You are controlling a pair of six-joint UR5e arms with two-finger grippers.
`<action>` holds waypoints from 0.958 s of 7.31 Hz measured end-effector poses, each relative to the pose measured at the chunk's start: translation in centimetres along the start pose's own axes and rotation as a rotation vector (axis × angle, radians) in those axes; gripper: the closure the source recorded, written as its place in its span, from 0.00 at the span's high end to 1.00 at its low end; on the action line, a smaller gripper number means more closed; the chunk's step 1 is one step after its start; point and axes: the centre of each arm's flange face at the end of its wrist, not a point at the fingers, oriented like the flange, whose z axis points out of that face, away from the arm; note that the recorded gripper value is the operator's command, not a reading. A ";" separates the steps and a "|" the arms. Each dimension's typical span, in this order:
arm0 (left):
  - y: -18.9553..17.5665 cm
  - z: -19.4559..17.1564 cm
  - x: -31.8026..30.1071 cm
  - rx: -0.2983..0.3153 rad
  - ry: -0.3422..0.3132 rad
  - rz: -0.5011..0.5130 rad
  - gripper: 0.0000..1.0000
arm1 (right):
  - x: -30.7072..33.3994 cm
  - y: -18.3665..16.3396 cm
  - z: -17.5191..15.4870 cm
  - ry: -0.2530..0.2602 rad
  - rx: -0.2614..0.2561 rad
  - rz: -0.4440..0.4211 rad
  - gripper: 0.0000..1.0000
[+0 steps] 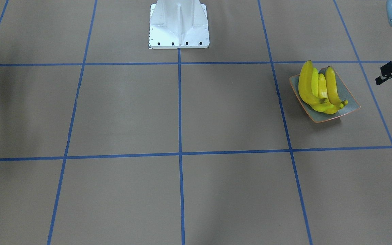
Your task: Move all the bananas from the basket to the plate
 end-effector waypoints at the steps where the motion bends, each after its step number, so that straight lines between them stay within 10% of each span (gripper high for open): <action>1: 1.1 0.1 -0.3 -0.004 -0.001 -0.005 1.00 | 0.4 0.5 0.1 -0.012 -0.004 0.010 1.00; 7: 3.1 -1.4 -0.8 0.033 -0.001 0.001 1.00 | 0.9 2.1 -1.4 -0.032 0.026 0.021 1.00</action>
